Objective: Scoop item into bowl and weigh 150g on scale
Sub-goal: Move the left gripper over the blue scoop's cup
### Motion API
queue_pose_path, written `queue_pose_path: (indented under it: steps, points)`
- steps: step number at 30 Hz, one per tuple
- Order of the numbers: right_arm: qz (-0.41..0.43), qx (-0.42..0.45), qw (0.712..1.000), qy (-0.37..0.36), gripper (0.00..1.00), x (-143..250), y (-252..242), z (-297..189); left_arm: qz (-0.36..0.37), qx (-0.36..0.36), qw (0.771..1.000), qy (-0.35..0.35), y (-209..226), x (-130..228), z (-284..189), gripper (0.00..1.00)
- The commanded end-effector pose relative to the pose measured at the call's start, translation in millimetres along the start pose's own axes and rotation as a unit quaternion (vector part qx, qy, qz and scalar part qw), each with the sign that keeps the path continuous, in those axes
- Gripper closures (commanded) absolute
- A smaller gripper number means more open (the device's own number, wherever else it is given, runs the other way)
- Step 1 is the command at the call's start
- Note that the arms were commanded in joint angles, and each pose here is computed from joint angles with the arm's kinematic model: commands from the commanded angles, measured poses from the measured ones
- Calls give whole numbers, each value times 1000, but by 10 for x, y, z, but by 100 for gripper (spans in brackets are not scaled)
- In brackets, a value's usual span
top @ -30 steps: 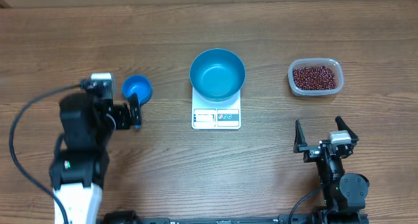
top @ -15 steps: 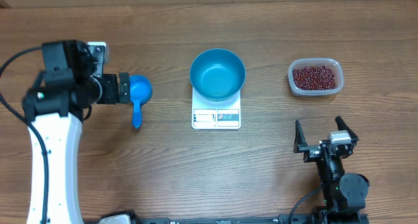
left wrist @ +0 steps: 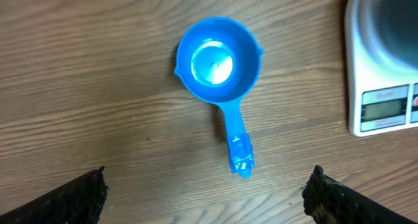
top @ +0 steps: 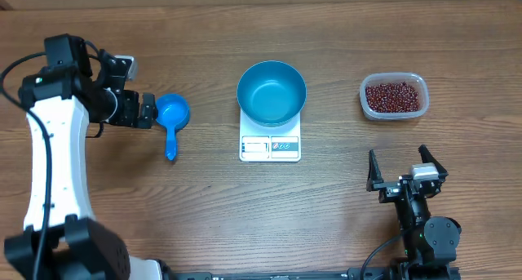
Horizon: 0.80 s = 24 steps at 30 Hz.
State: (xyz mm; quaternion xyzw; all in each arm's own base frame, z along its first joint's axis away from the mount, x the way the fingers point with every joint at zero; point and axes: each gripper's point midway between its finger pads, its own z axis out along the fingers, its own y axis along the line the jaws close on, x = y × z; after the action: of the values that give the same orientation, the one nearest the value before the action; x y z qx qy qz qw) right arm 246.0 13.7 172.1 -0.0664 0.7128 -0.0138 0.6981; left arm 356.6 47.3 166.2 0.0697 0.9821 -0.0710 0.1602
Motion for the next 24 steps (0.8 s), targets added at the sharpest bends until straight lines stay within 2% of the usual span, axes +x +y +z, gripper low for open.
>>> queue_pose_path:
  steps: [1, 7, 24]
  points:
    - [0, -4, 1000, -2, 0, 17, 22, 2, 18, 5, 1000, 16, 59, -36, 151, 0]
    - [-1, -4, 1000, -2, 0, 17, 22, 2, 9, -18, 998, 56, 231, 30, 423, 1]
    - [-1, -4, 1000, -2, 0, 17, 22, 2, -12, -5, 995, 94, 371, 66, 1039, 0]
